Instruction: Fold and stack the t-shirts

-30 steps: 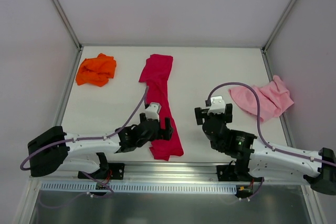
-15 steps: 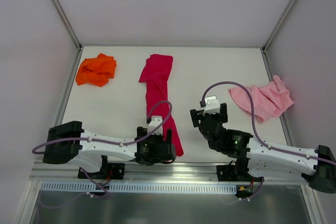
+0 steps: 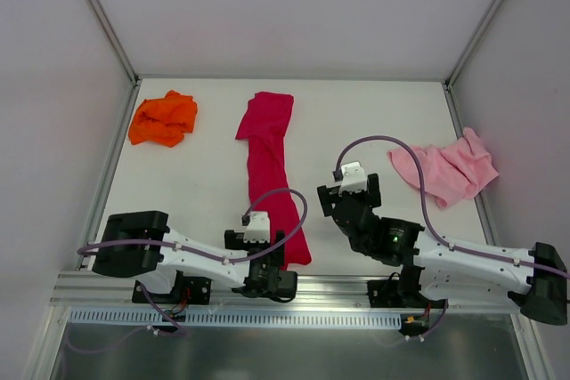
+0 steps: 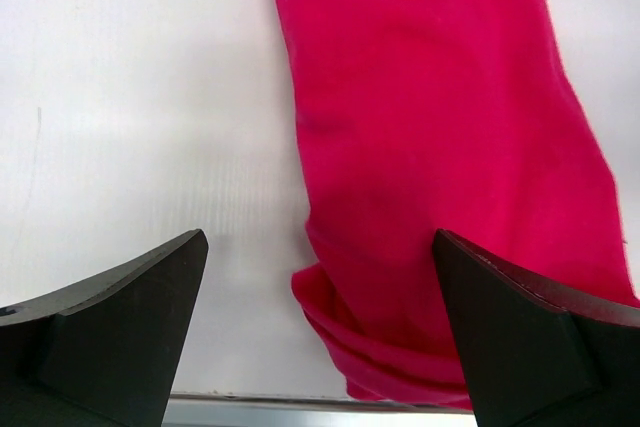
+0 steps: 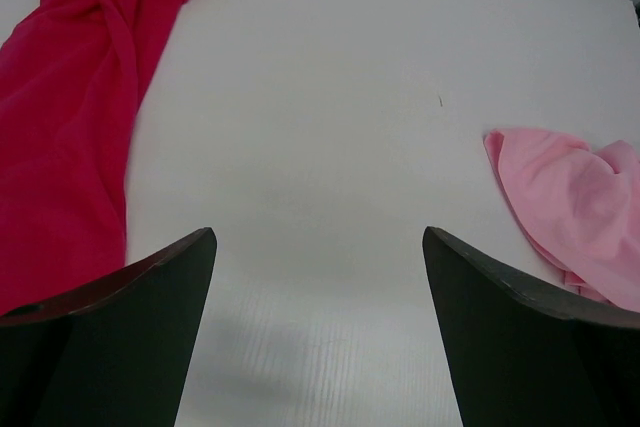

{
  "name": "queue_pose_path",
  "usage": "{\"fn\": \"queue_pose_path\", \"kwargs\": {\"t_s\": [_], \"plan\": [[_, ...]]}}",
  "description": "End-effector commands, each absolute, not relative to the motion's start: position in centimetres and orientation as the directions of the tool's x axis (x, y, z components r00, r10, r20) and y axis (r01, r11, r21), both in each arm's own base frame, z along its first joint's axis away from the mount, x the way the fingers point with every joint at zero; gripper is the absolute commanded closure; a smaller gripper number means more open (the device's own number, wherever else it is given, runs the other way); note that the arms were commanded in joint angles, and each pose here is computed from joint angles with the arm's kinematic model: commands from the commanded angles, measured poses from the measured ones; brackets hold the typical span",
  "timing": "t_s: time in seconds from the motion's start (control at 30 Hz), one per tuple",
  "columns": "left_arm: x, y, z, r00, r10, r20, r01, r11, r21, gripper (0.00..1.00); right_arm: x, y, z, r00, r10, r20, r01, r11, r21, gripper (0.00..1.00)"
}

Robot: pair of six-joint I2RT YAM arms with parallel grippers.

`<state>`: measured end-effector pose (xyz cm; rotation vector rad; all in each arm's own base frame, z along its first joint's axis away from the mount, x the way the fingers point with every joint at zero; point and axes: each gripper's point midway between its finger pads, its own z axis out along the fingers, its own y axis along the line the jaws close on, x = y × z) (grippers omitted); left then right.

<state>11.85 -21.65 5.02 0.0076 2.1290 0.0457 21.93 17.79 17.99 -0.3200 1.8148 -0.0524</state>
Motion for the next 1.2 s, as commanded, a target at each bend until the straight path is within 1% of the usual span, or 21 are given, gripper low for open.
{"fn": "queue_pose_path", "kwargs": {"t_s": [0.0,0.13,0.27,0.5,0.6,0.7,0.77,0.8,0.9,0.93,1.0,1.03,1.1,1.13,1.17], "plan": [[12.0,-22.3,6.0,-0.451,-0.082,-0.889,-0.040,0.997,-0.071,0.01,22.3,17.9,20.3,-0.201,-0.140,-0.970,-0.151,0.982,-0.110,0.10],[11.3,-23.6,5.4,-0.440,-0.100,-0.892,-0.007,0.994,-0.108,0.01,22.2,17.1,20.9,-0.190,-0.123,-0.974,-0.132,0.986,-0.099,0.10],[10.7,-24.3,5.2,-0.421,-0.129,-0.898,0.015,0.989,-0.150,0.05,22.0,16.6,21.3,-0.181,-0.105,-0.978,-0.129,0.988,-0.082,0.10],[10.0,-24.8,4.6,-0.429,-0.154,-0.890,0.019,0.984,-0.179,0.05,21.9,16.2,21.3,-0.180,-0.105,-0.978,-0.126,0.989,-0.082,0.10],[9.8,-24.8,4.1,-0.430,-0.172,-0.887,0.018,0.980,-0.199,0.10,21.9,16.0,21.4,-0.178,-0.097,-0.979,-0.124,0.989,-0.076,0.10],[9.5,-24.9,3.6,-0.440,-0.186,-0.878,0.029,0.975,-0.221,0.18,21.9,15.9,21.4,-0.178,-0.097,-0.979,-0.123,0.990,-0.076,0.10],[9.1,-25.8,3.4,-0.462,-0.197,-0.865,0.048,0.968,-0.246,0.20,21.9,16.0,21.5,-0.178,-0.097,-0.979,-0.124,0.989,-0.076,0.10],[8.9,-26.0,3.2,-0.469,-0.191,-0.863,0.059,0.968,-0.246,0.26,21.9,16.0,21.4,-0.178,-0.099,-0.979,-0.124,0.989,-0.077,0.10],[8.5,-26.6,3.0,-0.476,-0.196,-0.857,0.068,0.964,-0.258,0.39,21.9,15.9,21.4,-0.178,-0.101,-0.979,-0.120,0.990,-0.081,0.10],[8.4,-26.7,3.0,-0.478,-0.192,-0.857,0.072,0.964,-0.256,0.47,21.8,15.8,21.4,-0.179,-0.103,-0.979,-0.120,0.989,-0.082,0.10],[8.3,-26.9,3.0,-0.477,-0.192,-0.857,0.075,0.963,-0.258,0.56,21.8,15.9,21.4,-0.182,-0.078,-0.980,-0.115,0.992,-0.058,0.10],[8.3,-26.9,3.1,-0.477,-0.199,-0.856,0.075,0.961,-0.265,0.66,21.8,15.9,21.4,-0.183,-0.075,-0.980,-0.116,0.992,-0.055,0.10],[8.3,-26.8,3.2,-0.474,-0.202,-0.857,0.076,0.960,-0.268,0.76,21.8,16.0,21.4,-0.184,-0.074,-0.980,-0.119,0.992,-0.052,0.10],[8.3,-26.8,3.3,-0.474,-0.216,-0.853,0.070,0.957,-0.282,0.85,21.8,16.0,21.2,-0.187,-0.079,-0.979,-0.117,0.991,-0.058,0.10],[8.4,-26.5,3.5,-0.468,-0.214,-0.858,0.070,0.958,-0.277,0.88,21.8,16.0,21.1,-0.189,-0.080,-0.979,-0.117,0.991,-0.059,0.10]]}}
